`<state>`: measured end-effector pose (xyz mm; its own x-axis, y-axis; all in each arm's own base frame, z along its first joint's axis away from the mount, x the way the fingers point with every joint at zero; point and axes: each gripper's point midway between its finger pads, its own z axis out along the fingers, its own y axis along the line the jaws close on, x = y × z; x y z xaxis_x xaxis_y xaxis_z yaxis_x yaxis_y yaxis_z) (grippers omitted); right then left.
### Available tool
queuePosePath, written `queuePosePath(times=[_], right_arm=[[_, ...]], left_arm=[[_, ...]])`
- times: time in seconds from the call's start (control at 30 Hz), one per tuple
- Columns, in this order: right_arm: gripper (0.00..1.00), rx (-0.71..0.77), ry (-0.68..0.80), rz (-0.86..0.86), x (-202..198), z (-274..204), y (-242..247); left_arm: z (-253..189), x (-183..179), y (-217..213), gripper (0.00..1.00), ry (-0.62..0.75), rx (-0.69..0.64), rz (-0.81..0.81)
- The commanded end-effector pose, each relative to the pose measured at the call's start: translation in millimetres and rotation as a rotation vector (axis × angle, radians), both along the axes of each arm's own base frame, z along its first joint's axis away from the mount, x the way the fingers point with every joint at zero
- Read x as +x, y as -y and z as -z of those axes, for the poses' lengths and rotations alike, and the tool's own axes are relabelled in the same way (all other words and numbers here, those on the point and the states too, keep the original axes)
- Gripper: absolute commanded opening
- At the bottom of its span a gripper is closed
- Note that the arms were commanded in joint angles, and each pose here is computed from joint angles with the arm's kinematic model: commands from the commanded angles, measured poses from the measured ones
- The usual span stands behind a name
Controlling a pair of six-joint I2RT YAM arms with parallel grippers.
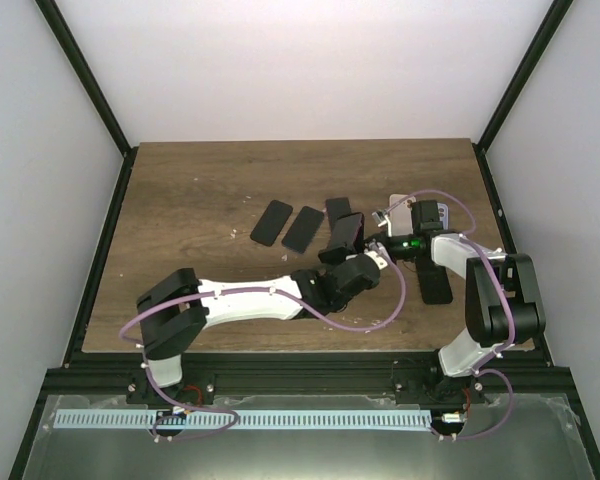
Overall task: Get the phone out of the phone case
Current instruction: Remove the phone case from the phone, then place the phone case at the center of the board.
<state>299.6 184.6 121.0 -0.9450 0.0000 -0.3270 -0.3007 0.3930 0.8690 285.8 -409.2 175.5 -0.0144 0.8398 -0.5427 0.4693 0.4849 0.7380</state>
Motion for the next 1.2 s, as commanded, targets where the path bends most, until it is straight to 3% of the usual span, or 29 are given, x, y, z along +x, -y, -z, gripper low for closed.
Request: queuePosePath(times=[0.0, 0.4, 0.6, 0.77, 0.93, 1.17], right_arm=[[0.01, -0.079, 0.116, 0.029, 16.7, -6.5, 5.0], [0.01, -0.152, 0.165, 0.092, 32.6, -11.5, 21.7], [0.01, -0.327, 0.254, 0.066, 46.5, -17.5, 48.8], [0.01, -0.403, 0.147, 0.063, 40.5, -6.8, 74.6], [0.01, -0.315, -0.051, 0.034, 17.3, 10.1, 78.5], [0.01, -0.359, -0.094, 0.053, 21.3, 17.7, 90.5]], left_arm=[[-60.3, 0.8, -3.0, 0.0, 0.025, -0.253, -0.035], [-96.2, -7.6, -22.6, 0.0, 0.018, -0.376, -0.046], [-105.4, -5.4, -39.5, 0.0, 0.038, -0.4, -0.071], [-104.9, -1.1, -56.6, 0.0, 0.044, -0.414, -0.102], [-103.5, 4.6, -72.7, 0.0, 0.041, -0.442, -0.137], [-105.2, 8.2, -90.0, 0.0, 0.045, -0.458, -0.167]])
